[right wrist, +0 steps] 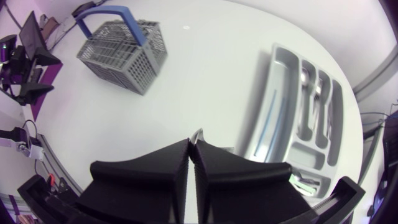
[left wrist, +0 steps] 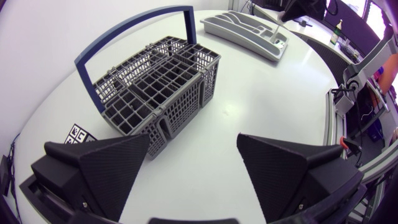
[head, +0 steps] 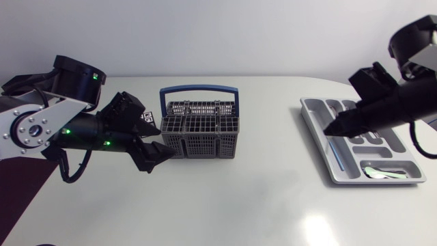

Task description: Transfer all utensils from the basket to the drawer tray.

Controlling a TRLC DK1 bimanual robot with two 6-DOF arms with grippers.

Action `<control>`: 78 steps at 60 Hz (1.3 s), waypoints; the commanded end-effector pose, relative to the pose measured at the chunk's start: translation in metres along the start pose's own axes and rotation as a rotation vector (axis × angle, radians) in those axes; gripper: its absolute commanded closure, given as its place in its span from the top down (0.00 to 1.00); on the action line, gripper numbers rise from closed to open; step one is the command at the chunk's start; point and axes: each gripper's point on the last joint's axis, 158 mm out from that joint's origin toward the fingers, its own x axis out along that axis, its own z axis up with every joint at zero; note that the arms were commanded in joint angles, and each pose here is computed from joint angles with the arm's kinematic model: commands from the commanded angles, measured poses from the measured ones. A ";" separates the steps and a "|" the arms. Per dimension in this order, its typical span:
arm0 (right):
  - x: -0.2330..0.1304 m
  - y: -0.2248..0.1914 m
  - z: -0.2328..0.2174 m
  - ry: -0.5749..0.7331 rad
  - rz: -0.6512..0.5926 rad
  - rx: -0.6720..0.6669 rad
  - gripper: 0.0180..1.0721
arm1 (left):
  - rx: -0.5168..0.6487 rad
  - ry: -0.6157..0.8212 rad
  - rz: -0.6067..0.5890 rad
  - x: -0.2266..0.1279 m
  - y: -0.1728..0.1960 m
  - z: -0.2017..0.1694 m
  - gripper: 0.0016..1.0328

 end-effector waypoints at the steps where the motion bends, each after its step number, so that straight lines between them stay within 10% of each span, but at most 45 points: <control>1: 0.001 -0.035 -0.032 0.051 -0.098 -0.011 0.06 | -0.009 0.014 -0.005 -0.004 -0.003 -0.013 0.95; 21: 0.011 -0.162 -0.099 0.124 -0.379 0.050 0.06 | -0.038 -0.008 0.039 -0.022 0.003 -0.020 0.95; 48: 0.043 -0.217 -0.142 0.224 -0.550 0.017 0.08 | -0.081 -0.028 0.094 -0.042 0.011 -0.029 0.95; 58: 0.052 -0.216 -0.149 0.243 -0.566 -0.004 0.40 | -0.102 -0.025 0.106 -0.044 0.014 -0.036 0.95; 67: 0.051 -0.206 -0.147 0.250 -0.578 -0.037 0.88 | -0.127 -0.038 0.128 -0.047 0.020 -0.036 0.95; 78: 0.037 -0.191 -0.123 0.175 -0.603 -0.076 0.95 | -0.147 -0.052 0.151 -0.050 0.026 -0.038 0.95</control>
